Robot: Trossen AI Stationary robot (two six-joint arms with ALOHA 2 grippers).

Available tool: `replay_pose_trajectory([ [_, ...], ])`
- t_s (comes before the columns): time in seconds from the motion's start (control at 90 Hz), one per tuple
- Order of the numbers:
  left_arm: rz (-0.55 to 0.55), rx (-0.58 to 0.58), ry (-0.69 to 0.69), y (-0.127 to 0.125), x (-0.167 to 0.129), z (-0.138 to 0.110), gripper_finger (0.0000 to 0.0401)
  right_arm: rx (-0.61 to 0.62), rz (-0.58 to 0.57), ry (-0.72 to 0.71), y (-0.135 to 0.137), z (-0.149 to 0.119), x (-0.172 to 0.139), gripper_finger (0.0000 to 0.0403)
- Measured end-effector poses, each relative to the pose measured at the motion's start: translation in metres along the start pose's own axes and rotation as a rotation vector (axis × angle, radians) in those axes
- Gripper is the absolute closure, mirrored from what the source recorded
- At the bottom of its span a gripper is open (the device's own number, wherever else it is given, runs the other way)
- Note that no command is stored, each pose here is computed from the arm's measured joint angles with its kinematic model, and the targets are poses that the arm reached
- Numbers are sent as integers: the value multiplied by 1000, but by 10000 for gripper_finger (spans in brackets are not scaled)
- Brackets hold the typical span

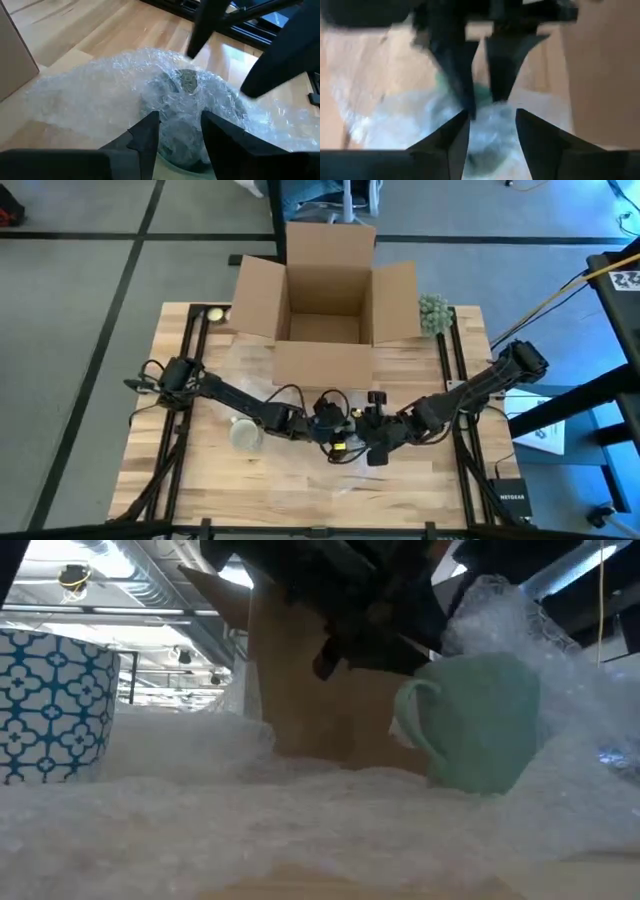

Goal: Wrap mug
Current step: Wrap the green mug with the bubble wrap

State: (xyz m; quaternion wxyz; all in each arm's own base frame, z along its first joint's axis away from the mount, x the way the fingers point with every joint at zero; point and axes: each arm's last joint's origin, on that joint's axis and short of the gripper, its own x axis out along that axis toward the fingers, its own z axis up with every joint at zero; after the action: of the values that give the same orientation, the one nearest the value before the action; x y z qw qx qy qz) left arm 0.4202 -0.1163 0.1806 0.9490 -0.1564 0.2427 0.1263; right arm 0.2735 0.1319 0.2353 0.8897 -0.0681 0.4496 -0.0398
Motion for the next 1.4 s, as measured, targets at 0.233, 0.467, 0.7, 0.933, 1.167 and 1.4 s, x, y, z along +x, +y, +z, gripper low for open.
replay_pose_trajectory([
  [0.233,-8,-8,1,0,0,0,270,102,78,29,-2,-35,35,256],
  [0.467,-8,-14,-1,0,0,0,270,53,96,43,-2,-16,17,256],
  [0.7,-4,-19,-3,1,1,1,270,18,63,36,-5,-2,3,256],
  [0.933,-9,-21,-2,0,1,1,270,46,67,92,-1,-29,47,256],
  [1.167,-7,-19,-1,0,1,0,270,16,95,128,-3,-17,34,256],
  [1.4,-4,-18,-1,0,0,0,270,8,118,110,-14,-4,-16,256],
])
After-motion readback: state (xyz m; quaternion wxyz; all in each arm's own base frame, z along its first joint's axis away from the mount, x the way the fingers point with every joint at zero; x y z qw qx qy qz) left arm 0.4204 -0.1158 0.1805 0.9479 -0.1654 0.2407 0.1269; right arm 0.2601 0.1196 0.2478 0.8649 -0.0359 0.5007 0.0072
